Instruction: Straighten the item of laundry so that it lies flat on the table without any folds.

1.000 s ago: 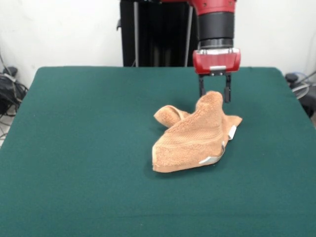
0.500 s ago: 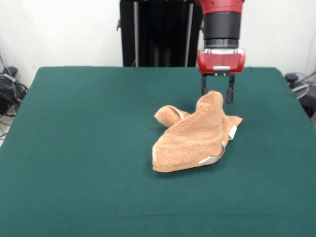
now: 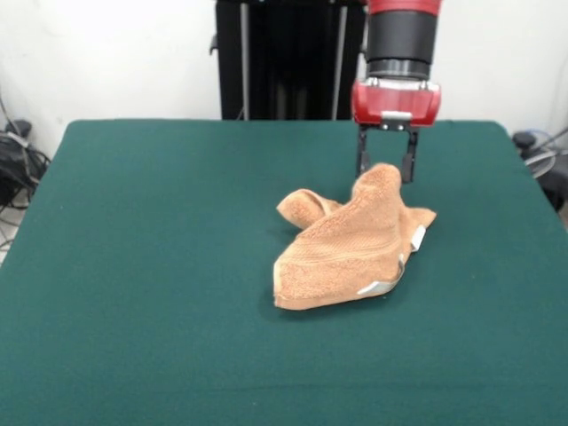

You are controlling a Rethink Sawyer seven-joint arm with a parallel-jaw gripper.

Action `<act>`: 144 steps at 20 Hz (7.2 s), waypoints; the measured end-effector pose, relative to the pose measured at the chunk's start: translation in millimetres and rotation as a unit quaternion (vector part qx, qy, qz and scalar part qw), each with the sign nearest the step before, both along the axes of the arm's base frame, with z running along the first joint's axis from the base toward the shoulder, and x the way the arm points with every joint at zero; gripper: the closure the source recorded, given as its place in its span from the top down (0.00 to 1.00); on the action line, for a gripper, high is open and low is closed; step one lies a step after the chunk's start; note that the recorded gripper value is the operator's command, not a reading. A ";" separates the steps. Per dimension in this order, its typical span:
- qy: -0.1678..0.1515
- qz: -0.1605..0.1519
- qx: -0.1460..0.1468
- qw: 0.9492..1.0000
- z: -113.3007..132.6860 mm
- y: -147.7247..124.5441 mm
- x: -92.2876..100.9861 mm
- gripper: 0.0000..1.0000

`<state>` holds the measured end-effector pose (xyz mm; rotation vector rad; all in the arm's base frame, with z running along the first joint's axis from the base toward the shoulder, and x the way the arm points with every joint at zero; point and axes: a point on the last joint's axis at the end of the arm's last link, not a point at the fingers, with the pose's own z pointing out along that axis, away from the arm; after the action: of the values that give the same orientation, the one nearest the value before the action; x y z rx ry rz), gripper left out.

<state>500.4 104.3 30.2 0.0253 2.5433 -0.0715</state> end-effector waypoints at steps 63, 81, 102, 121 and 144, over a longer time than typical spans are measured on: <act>0.011 -0.083 -0.013 0.996 33.7 -41.1 82.7 1.00; 0.012 -0.098 -0.008 0.995 32.7 -56.6 86.1 1.00; 0.041 -0.118 0.007 0.992 2.1 -72.9 76.0 1.00; 0.048 -0.102 0.048 0.992 -12.5 -60.3 80.4 1.00; 0.027 -0.039 0.084 0.995 -14.2 -35.1 84.0 1.00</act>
<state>584.4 69.2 16.0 0.1905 2.5953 0.1137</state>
